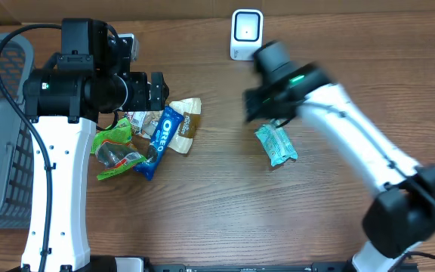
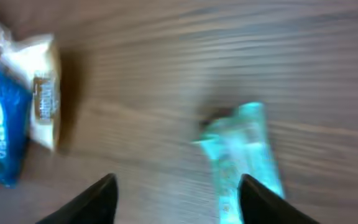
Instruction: Scan the item barcode
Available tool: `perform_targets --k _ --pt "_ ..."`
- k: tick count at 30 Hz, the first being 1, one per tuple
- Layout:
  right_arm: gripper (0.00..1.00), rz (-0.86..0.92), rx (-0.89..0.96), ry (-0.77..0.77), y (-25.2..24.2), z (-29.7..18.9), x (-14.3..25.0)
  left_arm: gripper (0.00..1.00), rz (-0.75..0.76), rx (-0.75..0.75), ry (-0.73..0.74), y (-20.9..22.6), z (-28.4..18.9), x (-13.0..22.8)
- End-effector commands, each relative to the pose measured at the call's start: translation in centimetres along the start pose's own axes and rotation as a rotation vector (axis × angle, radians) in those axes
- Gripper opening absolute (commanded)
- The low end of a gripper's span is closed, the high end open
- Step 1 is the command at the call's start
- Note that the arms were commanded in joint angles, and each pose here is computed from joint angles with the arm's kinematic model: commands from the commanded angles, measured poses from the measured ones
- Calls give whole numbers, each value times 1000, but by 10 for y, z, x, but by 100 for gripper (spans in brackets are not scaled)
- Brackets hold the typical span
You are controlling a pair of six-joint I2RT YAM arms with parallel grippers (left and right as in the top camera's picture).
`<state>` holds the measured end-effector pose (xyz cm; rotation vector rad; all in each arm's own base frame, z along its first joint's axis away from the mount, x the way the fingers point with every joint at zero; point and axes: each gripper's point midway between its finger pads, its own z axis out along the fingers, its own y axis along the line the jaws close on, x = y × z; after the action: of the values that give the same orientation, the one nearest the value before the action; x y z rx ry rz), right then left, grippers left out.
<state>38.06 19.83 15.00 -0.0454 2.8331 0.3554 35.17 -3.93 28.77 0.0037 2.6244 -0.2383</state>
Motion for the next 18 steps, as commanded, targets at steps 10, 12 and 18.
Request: perform_targets --k 10,12,18 --pt "4 129 -20 130 -46 65 45 100 -12 -6 7 1 3 1" --pt "4 133 -10 153 -54 79 60 100 -12 -6 7 1 3 1" --pt "4 102 -1 198 -61 97 89 100 -12 -6 7 1 3 1"
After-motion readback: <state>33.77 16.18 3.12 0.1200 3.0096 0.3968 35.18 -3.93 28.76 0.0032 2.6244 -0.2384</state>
